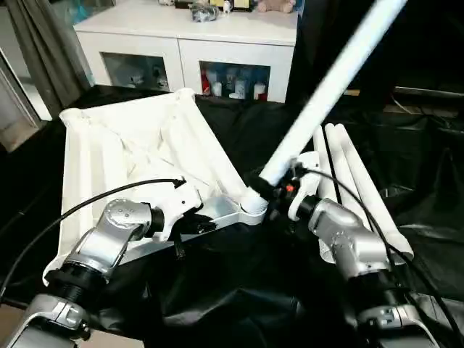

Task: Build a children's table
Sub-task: Move to table

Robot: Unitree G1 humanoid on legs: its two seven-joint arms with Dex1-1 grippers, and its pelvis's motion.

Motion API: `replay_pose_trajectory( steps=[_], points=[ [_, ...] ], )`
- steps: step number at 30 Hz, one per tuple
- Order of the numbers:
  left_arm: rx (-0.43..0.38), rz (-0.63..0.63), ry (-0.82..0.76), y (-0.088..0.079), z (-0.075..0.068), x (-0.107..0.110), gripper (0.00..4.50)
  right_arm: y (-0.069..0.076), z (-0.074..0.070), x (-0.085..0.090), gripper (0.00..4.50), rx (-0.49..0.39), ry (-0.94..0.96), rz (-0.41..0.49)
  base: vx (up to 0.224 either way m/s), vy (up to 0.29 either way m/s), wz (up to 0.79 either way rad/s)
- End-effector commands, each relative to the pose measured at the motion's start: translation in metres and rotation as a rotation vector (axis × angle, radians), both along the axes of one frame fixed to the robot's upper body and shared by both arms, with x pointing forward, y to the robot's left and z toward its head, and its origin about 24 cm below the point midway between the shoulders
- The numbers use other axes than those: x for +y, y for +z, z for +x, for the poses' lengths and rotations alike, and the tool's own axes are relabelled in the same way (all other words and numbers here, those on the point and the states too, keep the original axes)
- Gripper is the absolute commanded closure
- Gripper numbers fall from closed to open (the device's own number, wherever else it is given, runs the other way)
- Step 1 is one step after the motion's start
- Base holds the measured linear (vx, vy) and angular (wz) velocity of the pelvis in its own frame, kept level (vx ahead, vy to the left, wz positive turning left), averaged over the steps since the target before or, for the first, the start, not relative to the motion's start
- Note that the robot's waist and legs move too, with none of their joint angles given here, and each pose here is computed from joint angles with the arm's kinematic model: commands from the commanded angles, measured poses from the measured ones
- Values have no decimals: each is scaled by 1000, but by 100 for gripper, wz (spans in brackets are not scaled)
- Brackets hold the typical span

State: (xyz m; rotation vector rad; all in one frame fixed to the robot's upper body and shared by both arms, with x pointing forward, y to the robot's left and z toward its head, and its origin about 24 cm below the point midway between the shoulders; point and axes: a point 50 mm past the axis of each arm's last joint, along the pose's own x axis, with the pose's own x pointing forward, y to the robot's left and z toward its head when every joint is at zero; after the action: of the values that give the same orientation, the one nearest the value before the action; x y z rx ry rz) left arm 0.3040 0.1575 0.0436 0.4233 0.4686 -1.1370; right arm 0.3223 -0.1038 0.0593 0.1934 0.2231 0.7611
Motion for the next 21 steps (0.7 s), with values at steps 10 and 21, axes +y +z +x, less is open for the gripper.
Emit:
replay_pose_trajectory(
  steps=[10, 21],
  points=[
    [-40, 67, -12, 3, 1, 5, 450, -14, -4, 10, 259, 46, 205, -231, 0, 0, 0],
    [-20, 76, -96, 4, -11, 6, 450, -24, -7, 9, 259, 70, 337, -304, 0, 0, 0]
  ],
)
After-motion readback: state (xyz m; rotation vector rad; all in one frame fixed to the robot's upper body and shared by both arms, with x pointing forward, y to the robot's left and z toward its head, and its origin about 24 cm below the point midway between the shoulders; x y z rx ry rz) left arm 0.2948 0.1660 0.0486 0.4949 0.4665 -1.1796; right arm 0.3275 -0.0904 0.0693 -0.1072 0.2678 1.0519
